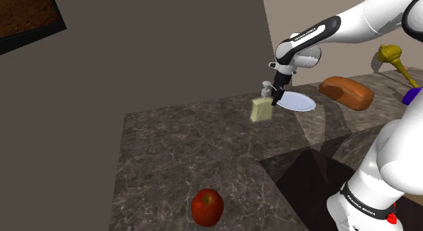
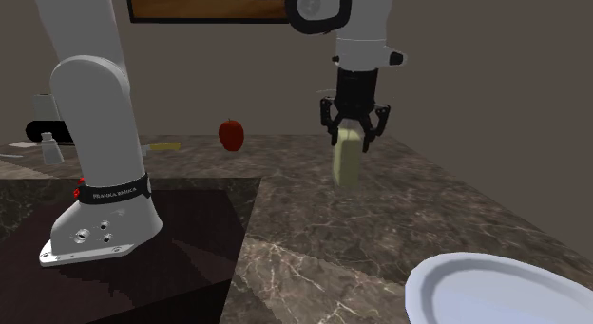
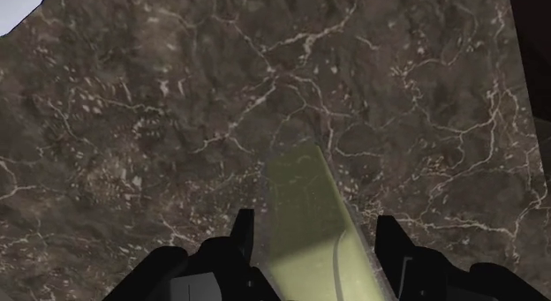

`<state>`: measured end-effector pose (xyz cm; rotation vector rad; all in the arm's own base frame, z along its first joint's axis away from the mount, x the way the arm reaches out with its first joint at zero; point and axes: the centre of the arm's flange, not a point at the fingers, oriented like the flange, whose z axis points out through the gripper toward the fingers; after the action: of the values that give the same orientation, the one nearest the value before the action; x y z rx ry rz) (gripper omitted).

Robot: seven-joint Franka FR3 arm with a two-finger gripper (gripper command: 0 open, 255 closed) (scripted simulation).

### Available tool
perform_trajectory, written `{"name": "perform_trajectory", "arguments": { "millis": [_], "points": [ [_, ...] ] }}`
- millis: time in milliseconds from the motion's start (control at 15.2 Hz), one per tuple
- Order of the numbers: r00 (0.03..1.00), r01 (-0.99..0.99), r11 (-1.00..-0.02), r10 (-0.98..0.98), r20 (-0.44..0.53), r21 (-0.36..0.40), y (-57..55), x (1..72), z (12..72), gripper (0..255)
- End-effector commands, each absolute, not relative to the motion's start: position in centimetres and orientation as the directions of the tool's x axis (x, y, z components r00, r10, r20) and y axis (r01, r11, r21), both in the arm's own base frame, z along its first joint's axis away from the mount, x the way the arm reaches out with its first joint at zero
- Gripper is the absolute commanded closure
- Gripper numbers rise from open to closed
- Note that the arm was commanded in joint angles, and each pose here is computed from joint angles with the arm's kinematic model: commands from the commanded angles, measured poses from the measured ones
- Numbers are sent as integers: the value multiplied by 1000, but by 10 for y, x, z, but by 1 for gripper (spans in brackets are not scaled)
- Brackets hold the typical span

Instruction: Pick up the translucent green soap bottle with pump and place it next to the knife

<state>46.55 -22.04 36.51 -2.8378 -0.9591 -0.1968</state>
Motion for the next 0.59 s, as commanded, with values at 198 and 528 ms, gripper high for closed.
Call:
{"name": "perform_trajectory", "arguments": {
  "millis": [198,528],
  "points": [
    [788,610,-787,592,168,-90,-221,465,393,255],
    [788,610,-787,592,168,-90,-221,465,419,255]
  ]
}}
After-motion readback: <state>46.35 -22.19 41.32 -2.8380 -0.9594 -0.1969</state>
